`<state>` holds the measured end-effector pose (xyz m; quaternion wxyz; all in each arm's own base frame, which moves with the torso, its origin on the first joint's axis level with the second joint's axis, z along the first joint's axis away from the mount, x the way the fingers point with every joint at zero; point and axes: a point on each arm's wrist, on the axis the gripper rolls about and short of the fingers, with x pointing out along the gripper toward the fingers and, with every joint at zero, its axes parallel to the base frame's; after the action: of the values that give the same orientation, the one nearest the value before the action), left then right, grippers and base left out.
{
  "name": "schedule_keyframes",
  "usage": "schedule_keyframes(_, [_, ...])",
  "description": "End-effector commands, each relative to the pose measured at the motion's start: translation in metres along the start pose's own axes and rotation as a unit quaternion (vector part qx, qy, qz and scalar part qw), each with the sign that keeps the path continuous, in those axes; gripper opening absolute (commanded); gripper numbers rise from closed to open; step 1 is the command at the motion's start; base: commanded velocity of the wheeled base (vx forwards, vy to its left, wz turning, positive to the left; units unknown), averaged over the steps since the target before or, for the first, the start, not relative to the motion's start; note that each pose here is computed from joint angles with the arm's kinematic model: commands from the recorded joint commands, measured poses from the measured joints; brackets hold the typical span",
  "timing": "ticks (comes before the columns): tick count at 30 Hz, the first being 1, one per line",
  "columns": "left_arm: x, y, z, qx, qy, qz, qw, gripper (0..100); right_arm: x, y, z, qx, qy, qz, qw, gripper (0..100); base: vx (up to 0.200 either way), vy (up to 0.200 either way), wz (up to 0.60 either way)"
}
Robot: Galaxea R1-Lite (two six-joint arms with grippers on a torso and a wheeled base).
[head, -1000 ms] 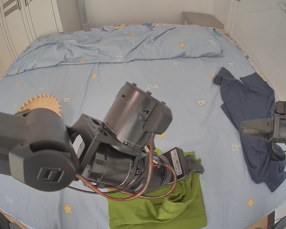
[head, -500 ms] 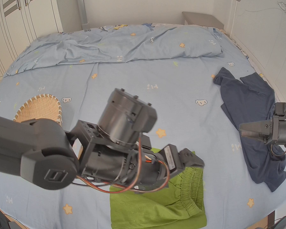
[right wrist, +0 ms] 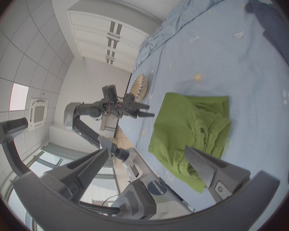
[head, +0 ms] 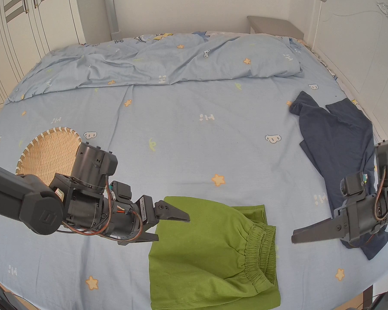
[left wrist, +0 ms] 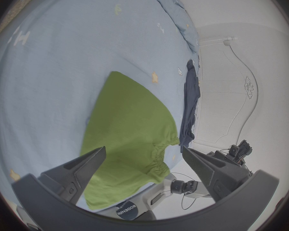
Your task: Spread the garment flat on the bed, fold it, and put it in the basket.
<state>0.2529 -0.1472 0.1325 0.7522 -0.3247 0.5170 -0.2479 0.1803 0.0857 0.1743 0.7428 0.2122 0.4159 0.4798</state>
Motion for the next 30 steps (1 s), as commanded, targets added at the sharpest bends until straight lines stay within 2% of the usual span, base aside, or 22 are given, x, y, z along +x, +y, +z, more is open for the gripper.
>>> schedule_keyframes(1, [0.013,0.041,-0.003,0.009,0.009,0.015,0.9998,100,0.046,-0.012,-0.009,0.015,0.102,0.009,0.9946,100,0.0,0.0,0.0])
schedule_keyframes(5, [0.017,0.047,-0.001,0.023,0.001,0.009,0.9997,100,0.067,-0.015,-0.015,0.016,0.138,-0.013,0.9902,100,0.0,0.0,0.0])
schedule_keyframes(9, [0.022,0.05,-0.001,0.024,0.0,0.011,0.9997,100,0.09,-0.029,-0.019,0.024,0.168,-0.041,0.9847,100,0.0,0.0,0.0])
schedule_keyframes(12, [0.019,0.053,0.003,0.02,-0.01,0.01,0.9997,100,0.099,-0.034,-0.02,0.012,0.182,-0.047,0.9821,100,0.0,0.0,0.0])
schedule_keyframes(22, [0.015,0.059,0.012,0.011,-0.024,0.012,0.9996,100,0.109,-0.035,-0.02,0.0,0.192,-0.047,0.9802,100,0.0,0.0,0.0])
schedule_keyframes(30, [0.03,0.064,0.009,0.014,-0.01,0.012,0.9998,100,0.112,-0.05,-0.034,0.033,0.221,-0.065,0.9726,100,0.0,0.0,0.0])
